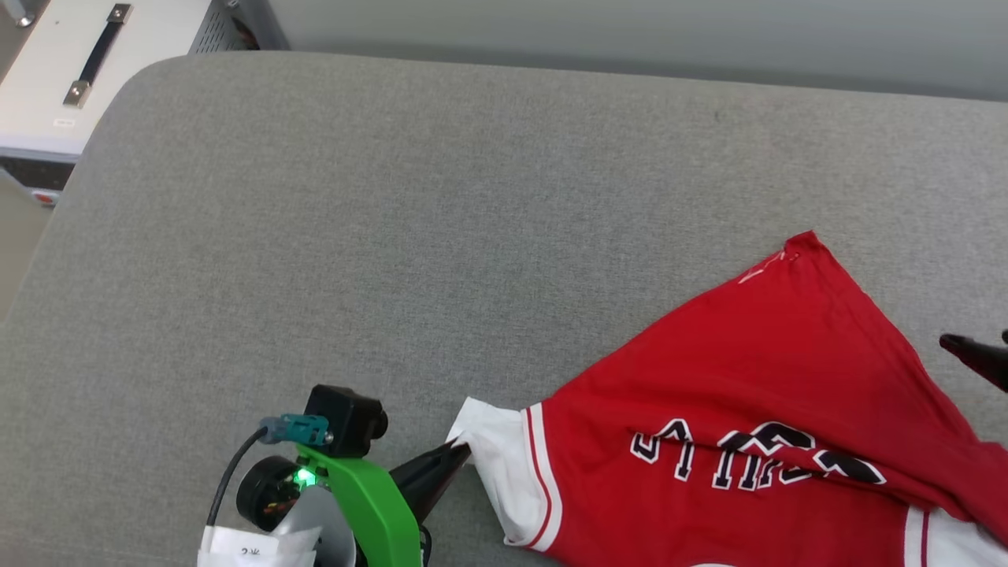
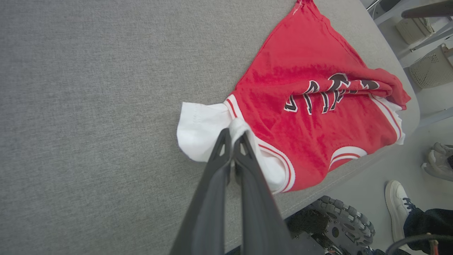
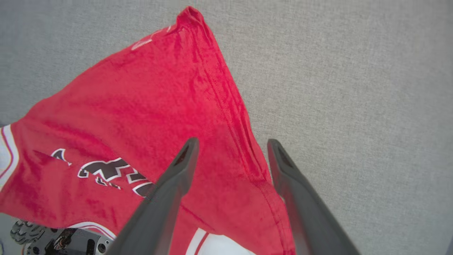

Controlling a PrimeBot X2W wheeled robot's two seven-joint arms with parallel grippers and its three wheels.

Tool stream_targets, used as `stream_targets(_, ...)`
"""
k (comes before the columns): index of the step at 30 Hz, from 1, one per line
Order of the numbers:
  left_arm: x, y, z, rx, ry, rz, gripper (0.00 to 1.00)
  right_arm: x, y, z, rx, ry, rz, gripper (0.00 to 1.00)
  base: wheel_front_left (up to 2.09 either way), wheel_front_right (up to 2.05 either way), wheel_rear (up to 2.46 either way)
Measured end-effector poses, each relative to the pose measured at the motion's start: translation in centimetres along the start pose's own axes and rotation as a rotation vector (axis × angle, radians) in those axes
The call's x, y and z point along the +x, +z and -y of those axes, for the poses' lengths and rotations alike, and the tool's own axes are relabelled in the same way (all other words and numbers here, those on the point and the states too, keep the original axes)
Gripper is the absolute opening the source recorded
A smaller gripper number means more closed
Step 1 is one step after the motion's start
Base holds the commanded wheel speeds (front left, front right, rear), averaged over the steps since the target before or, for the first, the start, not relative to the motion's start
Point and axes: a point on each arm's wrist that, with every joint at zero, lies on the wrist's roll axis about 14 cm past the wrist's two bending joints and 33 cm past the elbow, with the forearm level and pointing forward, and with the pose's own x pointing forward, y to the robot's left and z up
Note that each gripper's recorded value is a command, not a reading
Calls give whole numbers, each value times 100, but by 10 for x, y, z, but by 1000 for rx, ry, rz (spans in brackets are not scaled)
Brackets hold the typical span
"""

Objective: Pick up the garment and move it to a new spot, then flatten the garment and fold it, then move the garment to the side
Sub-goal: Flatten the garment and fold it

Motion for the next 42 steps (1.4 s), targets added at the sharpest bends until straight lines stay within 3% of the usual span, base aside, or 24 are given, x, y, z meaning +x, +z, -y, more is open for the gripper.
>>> stream_targets(6, 7, 0, -7, -6, 6, -12, 0, 35, 34, -21, -75, 41, -53, 100, 0, 0, 0)
stream_targets(14, 14, -3, -23, -20, 43, -34, 0, 93, 53, -35, -126, 54, -158, 100, 0, 0, 0)
stream_targets(24, 13, -14, -34, -54, 88, -61, 0, 147, 33, -47, -156, 79, -303, 100, 0, 0, 0)
stream_targets(32, 11, -17, -39, -65, 108, -70, 0, 162, 21, -49, -189, 82, -351, 100, 0, 0, 0)
stream_targets(34, 12, -17, -40, -65, 109, -70, 0, 163, 18, -51, -199, 85, -358, 0, 0, 0, 0)
stream_targets(42, 10, -12, -42, -54, 117, -50, 0, 159, 34, -57, -164, 121, -218, 0, 0, 0, 0)
